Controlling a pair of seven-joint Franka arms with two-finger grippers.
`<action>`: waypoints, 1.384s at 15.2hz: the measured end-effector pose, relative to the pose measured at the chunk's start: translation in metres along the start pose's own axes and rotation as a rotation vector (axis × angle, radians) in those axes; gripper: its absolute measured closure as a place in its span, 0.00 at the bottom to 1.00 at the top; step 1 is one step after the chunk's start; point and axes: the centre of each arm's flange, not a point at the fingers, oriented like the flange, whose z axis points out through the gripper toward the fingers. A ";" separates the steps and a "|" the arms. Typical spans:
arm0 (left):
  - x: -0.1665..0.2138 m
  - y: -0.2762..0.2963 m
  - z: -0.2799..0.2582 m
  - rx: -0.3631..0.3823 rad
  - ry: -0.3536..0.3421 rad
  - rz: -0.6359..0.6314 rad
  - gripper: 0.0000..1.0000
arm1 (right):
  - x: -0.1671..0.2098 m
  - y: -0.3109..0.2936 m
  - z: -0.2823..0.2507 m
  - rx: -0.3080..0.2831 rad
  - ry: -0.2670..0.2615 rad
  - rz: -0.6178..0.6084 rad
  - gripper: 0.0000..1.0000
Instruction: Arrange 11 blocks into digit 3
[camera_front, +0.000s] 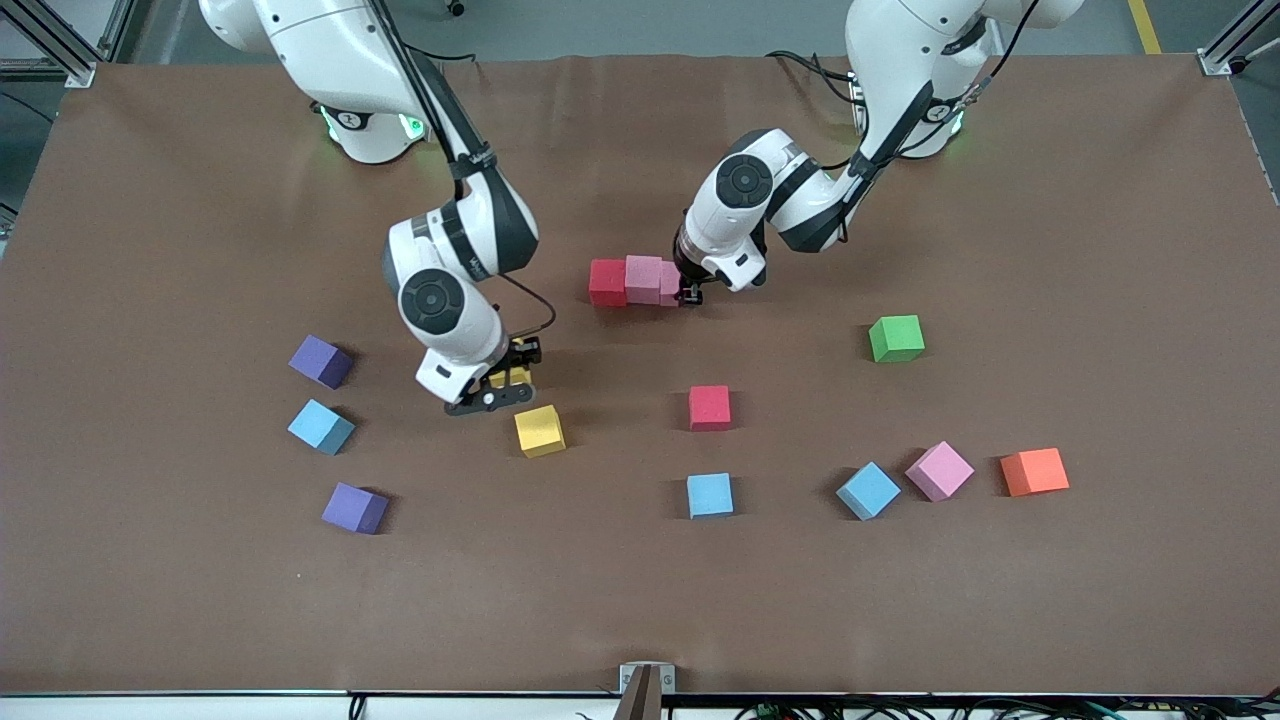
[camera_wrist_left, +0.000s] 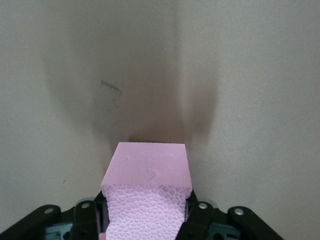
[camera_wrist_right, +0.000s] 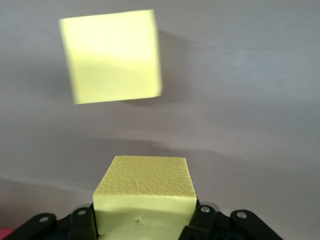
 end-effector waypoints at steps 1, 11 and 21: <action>-0.001 0.000 0.000 0.000 -0.001 0.001 0.45 | -0.002 -0.012 -0.002 0.003 0.006 0.012 0.40; -0.007 0.005 0.001 0.000 -0.012 0.001 0.23 | 0.009 -0.078 0.035 0.019 0.036 0.092 0.40; -0.014 0.007 -0.013 -0.004 -0.004 0.016 0.00 | -0.006 -0.106 0.050 0.005 0.002 0.162 0.40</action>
